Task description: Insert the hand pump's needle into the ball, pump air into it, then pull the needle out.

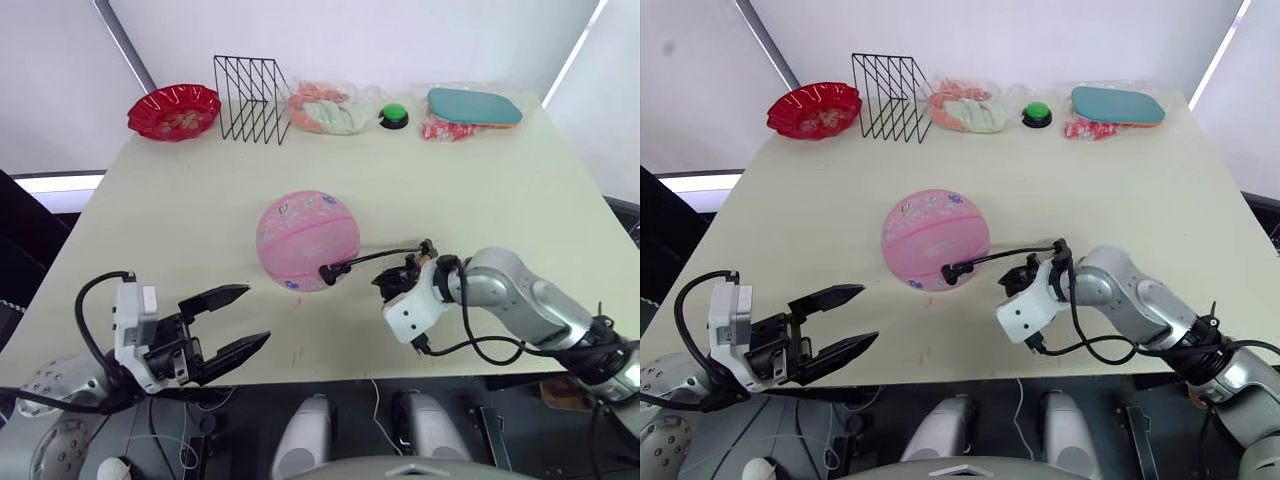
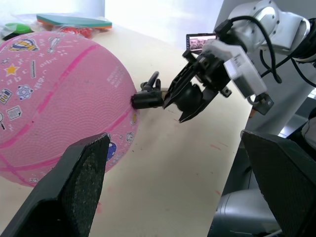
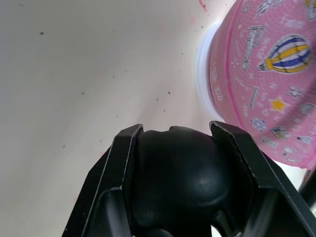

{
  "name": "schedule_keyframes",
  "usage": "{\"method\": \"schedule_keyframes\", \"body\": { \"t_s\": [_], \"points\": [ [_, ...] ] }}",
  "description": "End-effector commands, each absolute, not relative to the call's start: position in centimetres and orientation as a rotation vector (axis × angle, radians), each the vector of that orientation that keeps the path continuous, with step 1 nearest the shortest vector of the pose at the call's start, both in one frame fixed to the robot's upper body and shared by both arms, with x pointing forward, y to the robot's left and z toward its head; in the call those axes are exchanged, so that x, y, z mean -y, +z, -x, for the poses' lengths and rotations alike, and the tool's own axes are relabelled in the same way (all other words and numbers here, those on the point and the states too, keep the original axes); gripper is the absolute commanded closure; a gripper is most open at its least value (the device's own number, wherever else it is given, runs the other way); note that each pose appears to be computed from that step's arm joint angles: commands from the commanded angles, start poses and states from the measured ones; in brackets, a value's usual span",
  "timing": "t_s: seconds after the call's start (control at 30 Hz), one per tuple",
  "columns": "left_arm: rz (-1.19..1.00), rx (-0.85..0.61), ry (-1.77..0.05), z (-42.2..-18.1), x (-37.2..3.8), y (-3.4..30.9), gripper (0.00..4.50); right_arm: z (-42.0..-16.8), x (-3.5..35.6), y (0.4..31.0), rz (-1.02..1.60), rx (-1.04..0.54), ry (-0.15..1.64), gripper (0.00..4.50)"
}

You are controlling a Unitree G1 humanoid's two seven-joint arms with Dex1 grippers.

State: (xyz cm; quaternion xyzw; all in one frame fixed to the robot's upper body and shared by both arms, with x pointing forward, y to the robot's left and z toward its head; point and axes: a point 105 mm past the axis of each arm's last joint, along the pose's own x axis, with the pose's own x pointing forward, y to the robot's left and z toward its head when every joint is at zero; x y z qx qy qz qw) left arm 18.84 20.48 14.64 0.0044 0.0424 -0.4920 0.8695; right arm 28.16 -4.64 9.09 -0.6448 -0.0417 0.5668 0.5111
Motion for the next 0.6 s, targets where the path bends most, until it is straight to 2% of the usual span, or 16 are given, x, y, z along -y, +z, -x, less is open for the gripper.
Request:
{"method": "schedule_keyframes", "body": {
  "t_s": [0.03,0.07,0.13,0.17,0.27,0.4,0.5,0.6],
  "points": [
    [-0.049,-0.078,-1.056,-18.5,-20.2,15.4,0.0,-28.4,6.3,7.3,1.483,-0.047,1.383,1.83],
    [-0.057,-0.085,-1.058,-18.5,-20.3,15.3,0.0,-28.2,6.2,7.6,1.454,-0.04,1.387,1.54],
    [-0.067,-0.092,-1.056,-18.4,-20.5,15.3,0.0,-28.2,6.0,8.8,1.417,-0.002,1.362,0.31],
    [-0.068,-0.092,-1.055,-18.4,-20.6,15.3,0.0,-28.3,5.9,9.3,1.409,0.012,1.349,0.05],
    [-0.088,-0.112,-1.048,-18.4,-21.3,15.0,0.0,-26.1,5.3,12.7,1.097,0.0,1.417,0.05],
    [-0.119,-0.108,-1.036,-19.0,-21.7,15.0,0.0,-24.4,6.2,15.2,0.897,0.001,1.439,0.05],
    [-0.14,-0.102,-1.027,-19.8,-21.9,15.0,0.0,-24.1,7.4,16.1,0.818,0.041,1.368,0.05],
    [-0.148,-0.097,-1.025,-20.4,-22.0,15.2,0.0,-22.4,7.8,16.7,0.569,0.049,1.448,0.05]
  ]
}}
